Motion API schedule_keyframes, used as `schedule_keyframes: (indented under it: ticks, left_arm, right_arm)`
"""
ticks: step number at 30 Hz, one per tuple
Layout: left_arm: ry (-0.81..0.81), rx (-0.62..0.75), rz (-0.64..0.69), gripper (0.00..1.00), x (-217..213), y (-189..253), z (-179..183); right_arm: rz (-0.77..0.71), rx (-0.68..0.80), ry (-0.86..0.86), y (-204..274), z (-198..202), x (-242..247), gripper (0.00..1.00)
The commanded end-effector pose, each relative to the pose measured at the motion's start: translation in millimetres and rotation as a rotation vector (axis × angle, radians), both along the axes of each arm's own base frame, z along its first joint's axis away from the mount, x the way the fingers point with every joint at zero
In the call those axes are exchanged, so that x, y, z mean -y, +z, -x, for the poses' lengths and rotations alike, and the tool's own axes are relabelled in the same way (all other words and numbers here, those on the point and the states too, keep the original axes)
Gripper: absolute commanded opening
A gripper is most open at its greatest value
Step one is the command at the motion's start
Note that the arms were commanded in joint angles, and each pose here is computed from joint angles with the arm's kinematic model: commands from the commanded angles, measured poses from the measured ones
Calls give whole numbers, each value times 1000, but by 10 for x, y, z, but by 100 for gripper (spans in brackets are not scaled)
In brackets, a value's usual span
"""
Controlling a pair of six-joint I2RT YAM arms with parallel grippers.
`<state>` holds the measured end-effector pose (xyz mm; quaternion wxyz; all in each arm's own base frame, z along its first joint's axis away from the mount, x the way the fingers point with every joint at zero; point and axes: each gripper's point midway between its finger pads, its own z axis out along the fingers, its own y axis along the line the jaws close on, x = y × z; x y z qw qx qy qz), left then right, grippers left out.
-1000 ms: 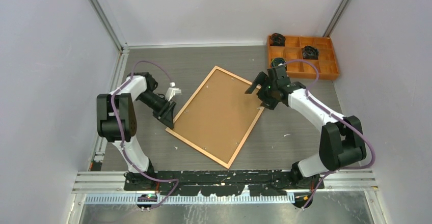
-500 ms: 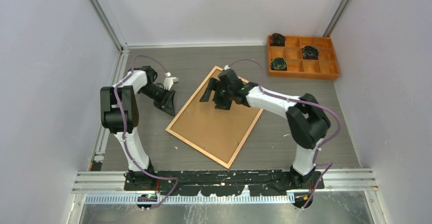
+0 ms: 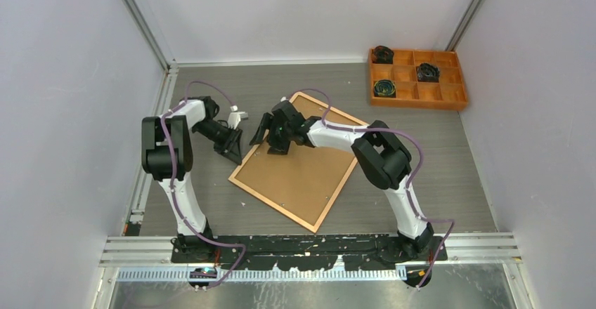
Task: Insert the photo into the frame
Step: Install the photo frame at the center of the board.
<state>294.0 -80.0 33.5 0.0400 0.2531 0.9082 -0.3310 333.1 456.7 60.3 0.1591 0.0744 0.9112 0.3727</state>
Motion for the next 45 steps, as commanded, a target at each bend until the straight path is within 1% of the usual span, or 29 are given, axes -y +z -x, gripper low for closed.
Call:
schedule_keyframes:
  ticks: [1, 8, 25, 34, 40, 45]
  left_arm:
    - [-11, 8, 11, 22, 14, -62, -7]
    - [-10, 9, 0, 22, -1, -111, -3]
    - [-8, 11, -5, 20, -7, -124, -13]
    - [-10, 18, -9, 20, -14, -112, -16]
    - [-16, 21, -16, 19, -26, -113, -5]
    - [-20, 25, -18, 19, -32, -107, 0]
  right_arm:
    - [-80, 5, 6, 158, -32, -254, 76]
    - [-94, -35, 16, 65, 54, -352, 75]
    - [-105, -85, -13, -103, 27, -413, 73]
    - [-114, -81, -19, -88, -21, -464, 72]
    - [-53, -56, -47, -76, 26, -259, 72]
    - [-48, -62, -40, -61, 163, -209, 72]
